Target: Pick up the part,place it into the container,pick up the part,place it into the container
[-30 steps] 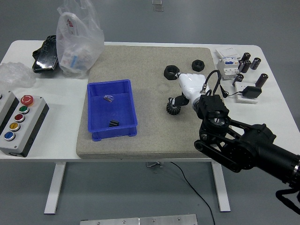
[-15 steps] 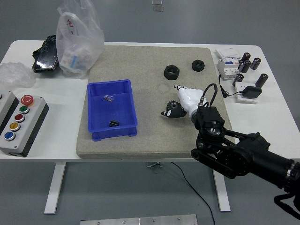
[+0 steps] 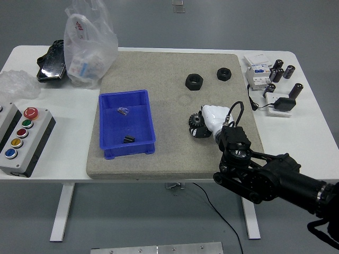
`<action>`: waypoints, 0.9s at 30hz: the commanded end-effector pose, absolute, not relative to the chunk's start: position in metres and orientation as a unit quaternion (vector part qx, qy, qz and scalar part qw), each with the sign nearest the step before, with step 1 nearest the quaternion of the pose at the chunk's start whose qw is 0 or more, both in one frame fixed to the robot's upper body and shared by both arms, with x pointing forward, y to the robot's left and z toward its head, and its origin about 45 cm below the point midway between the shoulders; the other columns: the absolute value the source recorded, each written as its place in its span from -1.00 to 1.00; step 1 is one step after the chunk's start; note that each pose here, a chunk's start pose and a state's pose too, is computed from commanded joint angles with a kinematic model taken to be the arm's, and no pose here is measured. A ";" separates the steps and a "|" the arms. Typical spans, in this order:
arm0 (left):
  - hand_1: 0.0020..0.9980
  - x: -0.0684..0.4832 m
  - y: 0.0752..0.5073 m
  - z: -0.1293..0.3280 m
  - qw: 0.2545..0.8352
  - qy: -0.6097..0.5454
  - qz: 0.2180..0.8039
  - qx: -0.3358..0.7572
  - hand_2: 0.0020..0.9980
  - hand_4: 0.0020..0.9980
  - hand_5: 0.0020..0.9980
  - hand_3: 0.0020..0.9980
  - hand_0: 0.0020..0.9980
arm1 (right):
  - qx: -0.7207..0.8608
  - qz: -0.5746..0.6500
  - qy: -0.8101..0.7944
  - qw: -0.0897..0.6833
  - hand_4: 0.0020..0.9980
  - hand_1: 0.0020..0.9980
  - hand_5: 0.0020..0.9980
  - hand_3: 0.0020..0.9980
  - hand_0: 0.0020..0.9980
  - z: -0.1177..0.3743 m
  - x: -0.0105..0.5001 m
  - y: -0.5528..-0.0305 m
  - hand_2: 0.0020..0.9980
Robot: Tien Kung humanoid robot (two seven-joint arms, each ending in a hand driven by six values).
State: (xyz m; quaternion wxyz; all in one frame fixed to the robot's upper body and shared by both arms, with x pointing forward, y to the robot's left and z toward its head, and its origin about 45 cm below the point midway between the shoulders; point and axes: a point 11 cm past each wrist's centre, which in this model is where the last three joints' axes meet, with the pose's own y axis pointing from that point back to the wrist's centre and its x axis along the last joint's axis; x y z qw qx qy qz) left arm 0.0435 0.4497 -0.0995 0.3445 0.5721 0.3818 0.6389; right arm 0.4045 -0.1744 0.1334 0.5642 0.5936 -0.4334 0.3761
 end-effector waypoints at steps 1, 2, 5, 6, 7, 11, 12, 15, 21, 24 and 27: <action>0.30 0.044 0.450 -0.100 0.345 0.382 0.639 0.572 0.19 0.37 -0.27 0.30 0.51 | 0.594 0.378 -0.435 0.562 -0.68 -0.28 -0.96 0.06 -0.51 0.135 0.405 -0.174 -0.15; 0.30 0.044 0.449 -0.100 0.345 0.382 0.639 0.572 0.19 0.37 -0.27 0.30 0.51 | 0.594 0.380 -0.436 0.560 -0.68 -0.28 -0.96 0.06 -0.51 0.136 0.405 -0.174 -0.15; 0.30 0.044 0.449 -0.100 0.346 0.381 0.640 0.571 0.20 0.37 -0.27 0.30 0.51 | 0.596 0.387 -0.440 0.549 -0.64 -0.37 -0.94 -0.24 -0.54 0.142 0.405 -0.170 -0.38; 0.30 0.044 0.449 -0.100 0.346 0.381 0.640 0.571 0.20 0.37 -0.27 0.30 0.51 | 0.597 0.389 -0.441 0.545 -0.64 -0.37 -0.94 -0.24 -0.54 0.144 0.404 -0.169 -0.38; 0.30 0.044 0.449 -0.100 0.346 0.380 0.640 0.571 0.20 0.37 -0.27 0.30 0.51 | 0.598 0.394 -0.442 0.540 -0.64 -0.37 -0.94 -0.24 -0.54 0.148 0.404 -0.166 -0.38; 0.30 0.043 0.450 -0.100 0.344 0.381 0.641 0.571 0.20 0.37 -0.26 0.30 0.51 | 0.602 0.423 -0.445 0.510 -0.74 -0.37 -0.98 -0.31 -0.54 0.167 0.403 -0.154 -0.43; 0.30 0.043 0.450 -0.100 0.343 0.381 0.641 0.571 0.20 0.37 -0.26 0.30 0.51 | 0.603 0.432 -0.445 0.501 -0.74 -0.37 -0.98 -0.31 -0.54 0.173 0.403 -0.150 -0.43; 0.30 0.042 0.450 -0.100 0.343 0.382 0.640 0.572 0.20 0.37 -0.26 0.30 0.51 | 0.609 0.461 -0.442 0.471 -0.74 -0.37 -0.98 -0.31 -0.54 0.193 0.400 -0.131 -0.43; 0.31 0.042 0.449 -0.100 0.342 0.383 0.640 0.572 0.21 0.38 -0.25 0.30 0.51 | 0.633 0.530 -0.394 0.403 -0.75 -0.38 -0.98 -0.31 -0.54 0.226 0.376 -0.072 -0.45; 0.31 0.043 0.449 -0.100 0.343 0.382 0.640 0.572 0.21 0.39 -0.23 0.30 0.51 | 0.646 0.552 -0.368 0.377 -0.77 -0.39 -0.96 -0.30 -0.54 0.234 0.361 -0.046 -0.47; 0.31 0.044 0.450 -0.100 0.343 0.382 0.641 0.571 0.21 0.39 -0.23 0.30 0.51 | 0.650 0.559 -0.356 0.373 -0.77 -0.39 -0.96 -0.30 -0.54 0.234 0.357 -0.037 -0.47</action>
